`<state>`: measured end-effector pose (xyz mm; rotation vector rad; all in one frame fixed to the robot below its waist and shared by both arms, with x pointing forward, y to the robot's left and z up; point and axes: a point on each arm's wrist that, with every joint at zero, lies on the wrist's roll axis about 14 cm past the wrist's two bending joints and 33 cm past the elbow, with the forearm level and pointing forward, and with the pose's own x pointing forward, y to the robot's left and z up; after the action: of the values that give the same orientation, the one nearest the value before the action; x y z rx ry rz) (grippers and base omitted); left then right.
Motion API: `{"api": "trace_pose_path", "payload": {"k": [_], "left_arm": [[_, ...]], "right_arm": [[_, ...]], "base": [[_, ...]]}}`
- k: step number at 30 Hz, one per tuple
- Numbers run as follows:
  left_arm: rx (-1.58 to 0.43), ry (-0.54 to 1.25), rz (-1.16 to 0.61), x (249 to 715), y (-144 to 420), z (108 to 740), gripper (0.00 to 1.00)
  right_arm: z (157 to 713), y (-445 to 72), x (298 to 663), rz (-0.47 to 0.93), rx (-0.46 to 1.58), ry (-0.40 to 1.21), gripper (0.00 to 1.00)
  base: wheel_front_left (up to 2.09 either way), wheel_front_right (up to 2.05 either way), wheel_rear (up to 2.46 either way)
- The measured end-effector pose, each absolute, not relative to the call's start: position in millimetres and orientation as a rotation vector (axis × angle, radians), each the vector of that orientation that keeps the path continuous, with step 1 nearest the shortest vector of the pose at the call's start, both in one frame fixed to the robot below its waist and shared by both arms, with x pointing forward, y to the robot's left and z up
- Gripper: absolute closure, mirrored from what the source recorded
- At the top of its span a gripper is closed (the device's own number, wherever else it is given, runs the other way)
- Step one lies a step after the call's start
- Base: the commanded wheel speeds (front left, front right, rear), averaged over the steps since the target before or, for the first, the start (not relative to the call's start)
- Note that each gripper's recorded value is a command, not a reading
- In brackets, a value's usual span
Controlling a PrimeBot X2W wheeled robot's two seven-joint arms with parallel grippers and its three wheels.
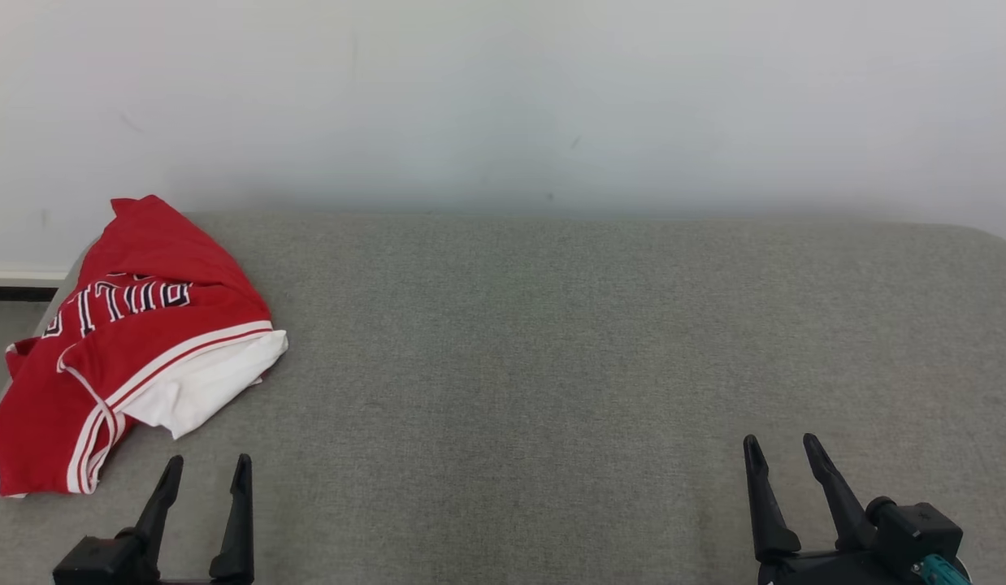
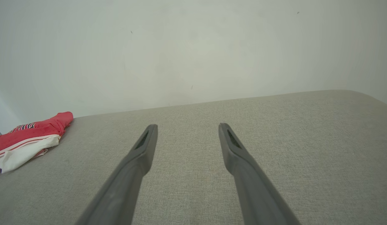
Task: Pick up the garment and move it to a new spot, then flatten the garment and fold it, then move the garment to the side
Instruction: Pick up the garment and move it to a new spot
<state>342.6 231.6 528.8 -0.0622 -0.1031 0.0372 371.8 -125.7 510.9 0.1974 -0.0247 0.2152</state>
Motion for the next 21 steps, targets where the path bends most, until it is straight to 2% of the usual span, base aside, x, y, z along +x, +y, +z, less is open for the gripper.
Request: {"api": "trace_pose_path", "payload": {"k": [21], "left_arm": [[-0.04,-0.083,0.297,288,302,523,0.0]], "right_arm": [[501,-44,392,0.444,0.214,0.028,0.0]], "base": [[0.0,0.0,0.0]]}}
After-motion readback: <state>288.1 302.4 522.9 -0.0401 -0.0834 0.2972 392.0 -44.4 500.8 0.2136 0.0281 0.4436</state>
